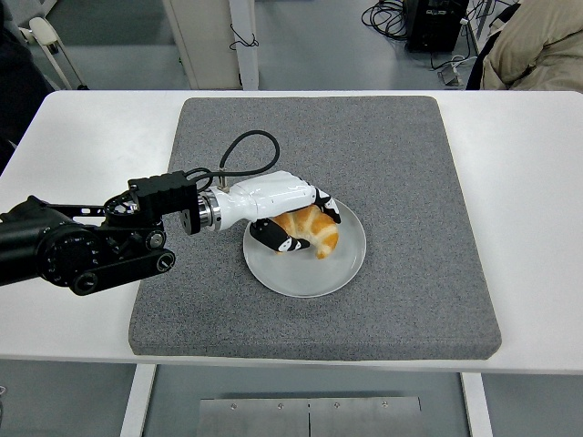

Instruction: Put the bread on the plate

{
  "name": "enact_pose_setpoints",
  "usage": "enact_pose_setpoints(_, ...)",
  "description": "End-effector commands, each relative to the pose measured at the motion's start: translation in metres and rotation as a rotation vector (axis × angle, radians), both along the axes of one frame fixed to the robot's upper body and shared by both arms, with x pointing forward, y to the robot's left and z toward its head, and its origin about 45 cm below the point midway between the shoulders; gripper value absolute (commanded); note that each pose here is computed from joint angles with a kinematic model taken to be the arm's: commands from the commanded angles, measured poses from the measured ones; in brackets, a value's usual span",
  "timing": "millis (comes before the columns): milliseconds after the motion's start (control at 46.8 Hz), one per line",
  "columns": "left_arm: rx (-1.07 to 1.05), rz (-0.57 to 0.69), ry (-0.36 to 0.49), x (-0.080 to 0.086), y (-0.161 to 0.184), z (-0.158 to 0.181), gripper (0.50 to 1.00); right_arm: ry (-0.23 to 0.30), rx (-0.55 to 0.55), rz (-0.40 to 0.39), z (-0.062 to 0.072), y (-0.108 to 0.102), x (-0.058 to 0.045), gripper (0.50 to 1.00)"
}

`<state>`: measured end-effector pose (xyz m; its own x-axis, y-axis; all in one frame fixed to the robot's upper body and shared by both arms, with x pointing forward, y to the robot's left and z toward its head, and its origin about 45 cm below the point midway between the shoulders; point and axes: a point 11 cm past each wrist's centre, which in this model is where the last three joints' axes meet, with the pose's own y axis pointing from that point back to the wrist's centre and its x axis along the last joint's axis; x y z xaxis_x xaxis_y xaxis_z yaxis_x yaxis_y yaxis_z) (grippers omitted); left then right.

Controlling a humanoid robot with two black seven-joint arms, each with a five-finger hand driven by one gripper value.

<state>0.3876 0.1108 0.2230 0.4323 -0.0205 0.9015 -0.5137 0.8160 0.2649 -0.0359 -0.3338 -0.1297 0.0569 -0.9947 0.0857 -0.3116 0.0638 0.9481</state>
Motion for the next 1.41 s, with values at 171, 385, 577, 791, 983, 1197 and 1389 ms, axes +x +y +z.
enact_pose_setpoints(171, -0.001, 0.0, 0.005, -0.0003, -0.0036, -0.0038, 0.607, 0.0, 0.0, 0.0, 0.0, -0.0001, -0.0002, 1.0)
enact_pose_setpoints(385, -0.001, 0.0, 0.007, -0.0006, -0.0034, -0.0044, 0.611, -0.001, 0.0, 0.002, 0.0, 0.0, 0.0007, 1.0)
enact_pose_setpoints(577, 0.0, 0.005, 0.016, -0.002, -0.0012, -0.0087, 0.616, 0.0, 0.0, -0.001, 0.0, -0.0002, -0.0001, 1.0)
enact_pose_setpoints(791, 0.0, 0.011, 0.021, -0.0023, -0.0002, -0.0112, 0.645, -0.001, 0.0, 0.0, 0.0, -0.0001, 0.0007, 1.0)
enact_pose_setpoints(983, -0.006, 0.015, 0.022, -0.0022, 0.0003, -0.0108, 0.728, 0.0, -0.002, 0.0, 0.0001, -0.0006, -0.0002, 1.0)
enact_pose_setpoints(1197, -0.014, 0.013, 0.027, -0.0027, -0.0007, -0.0105, 0.887, -0.001, 0.0, -0.001, 0.0, -0.0002, 0.0007, 1.0)
enact_pose_setpoints(1389, -0.012, 0.015, 0.039, -0.0031, 0.0006, -0.0117, 0.949, -0.001, 0.0, 0.0, 0.0, -0.0001, 0.0007, 1.0)
